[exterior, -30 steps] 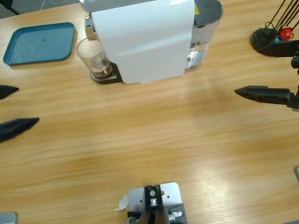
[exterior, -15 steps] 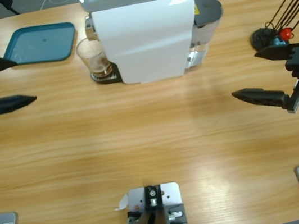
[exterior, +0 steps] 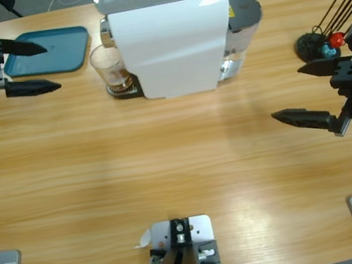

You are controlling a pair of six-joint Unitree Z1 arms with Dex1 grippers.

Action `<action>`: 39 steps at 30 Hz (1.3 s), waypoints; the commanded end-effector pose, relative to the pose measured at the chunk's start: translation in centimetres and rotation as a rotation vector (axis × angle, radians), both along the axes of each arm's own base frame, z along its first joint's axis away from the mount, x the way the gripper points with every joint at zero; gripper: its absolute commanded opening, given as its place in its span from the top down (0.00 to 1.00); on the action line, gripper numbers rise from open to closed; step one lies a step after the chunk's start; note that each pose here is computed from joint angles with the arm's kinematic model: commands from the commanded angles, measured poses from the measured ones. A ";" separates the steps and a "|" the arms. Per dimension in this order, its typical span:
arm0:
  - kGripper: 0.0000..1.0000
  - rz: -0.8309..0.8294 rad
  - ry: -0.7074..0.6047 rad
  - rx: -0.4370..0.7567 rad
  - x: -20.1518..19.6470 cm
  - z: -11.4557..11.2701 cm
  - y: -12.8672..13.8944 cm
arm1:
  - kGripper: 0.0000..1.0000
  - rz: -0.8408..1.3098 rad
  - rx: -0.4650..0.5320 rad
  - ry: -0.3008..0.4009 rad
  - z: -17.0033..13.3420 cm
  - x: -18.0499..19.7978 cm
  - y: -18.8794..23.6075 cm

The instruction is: Pour coffee

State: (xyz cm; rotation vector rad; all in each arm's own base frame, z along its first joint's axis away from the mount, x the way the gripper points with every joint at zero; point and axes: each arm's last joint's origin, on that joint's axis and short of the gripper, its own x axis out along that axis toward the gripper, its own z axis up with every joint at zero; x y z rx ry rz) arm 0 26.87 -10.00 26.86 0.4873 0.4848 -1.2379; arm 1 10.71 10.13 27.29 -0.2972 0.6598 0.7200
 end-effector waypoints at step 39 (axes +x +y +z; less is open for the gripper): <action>0.00 -0.147 0.138 0.012 7.6 -6.1 -9.3 | 0.00 -0.027 -0.052 0.078 -1.1 0.8 0.2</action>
